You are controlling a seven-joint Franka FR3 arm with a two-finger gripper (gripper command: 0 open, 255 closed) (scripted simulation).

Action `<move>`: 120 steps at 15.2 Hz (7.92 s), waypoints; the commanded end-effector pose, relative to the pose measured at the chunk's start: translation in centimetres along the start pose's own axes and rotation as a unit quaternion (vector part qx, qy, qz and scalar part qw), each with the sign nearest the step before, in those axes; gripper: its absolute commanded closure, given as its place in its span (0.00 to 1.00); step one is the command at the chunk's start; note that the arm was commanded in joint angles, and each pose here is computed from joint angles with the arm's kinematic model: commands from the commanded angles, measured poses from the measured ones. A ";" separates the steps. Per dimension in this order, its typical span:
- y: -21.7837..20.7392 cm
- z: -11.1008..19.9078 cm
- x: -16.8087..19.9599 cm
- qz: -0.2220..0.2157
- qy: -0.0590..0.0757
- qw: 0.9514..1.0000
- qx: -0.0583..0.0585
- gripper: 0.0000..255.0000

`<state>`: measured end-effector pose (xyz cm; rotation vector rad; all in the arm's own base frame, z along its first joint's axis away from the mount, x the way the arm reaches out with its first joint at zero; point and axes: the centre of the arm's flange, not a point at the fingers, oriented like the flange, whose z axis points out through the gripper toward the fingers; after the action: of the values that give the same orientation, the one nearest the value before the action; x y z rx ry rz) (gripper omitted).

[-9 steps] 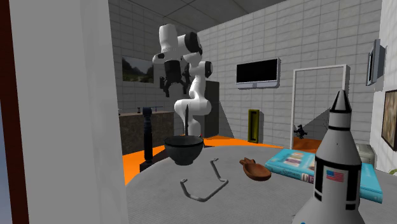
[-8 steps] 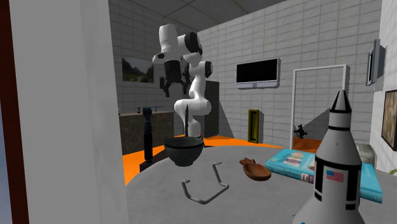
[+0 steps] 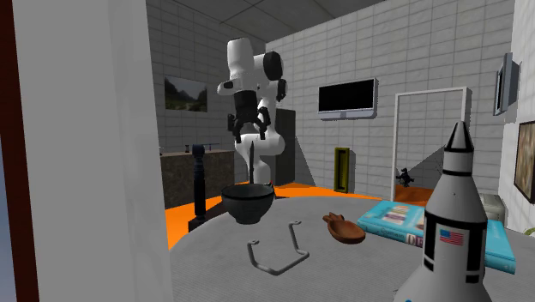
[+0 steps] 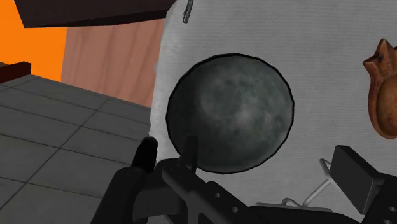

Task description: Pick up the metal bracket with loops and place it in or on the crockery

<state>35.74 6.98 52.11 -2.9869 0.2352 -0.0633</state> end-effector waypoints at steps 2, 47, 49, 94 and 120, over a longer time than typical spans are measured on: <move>-2.8 2.4 1.8 0.031 0.004 1.000 -0.001 0.00; -20.0 25.4 21.1 0.266 0.033 0.963 -0.016 1.00; -20.0 25.4 21.1 0.266 0.033 0.963 -0.016 1.00; -20.1 21.0 26.5 0.247 -0.042 0.966 -0.057 1.00; -15.9 10.2 21.3 0.247 -0.042 0.966 -0.057 1.00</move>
<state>60.69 21.37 45.26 -2.9316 0.9890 0.1369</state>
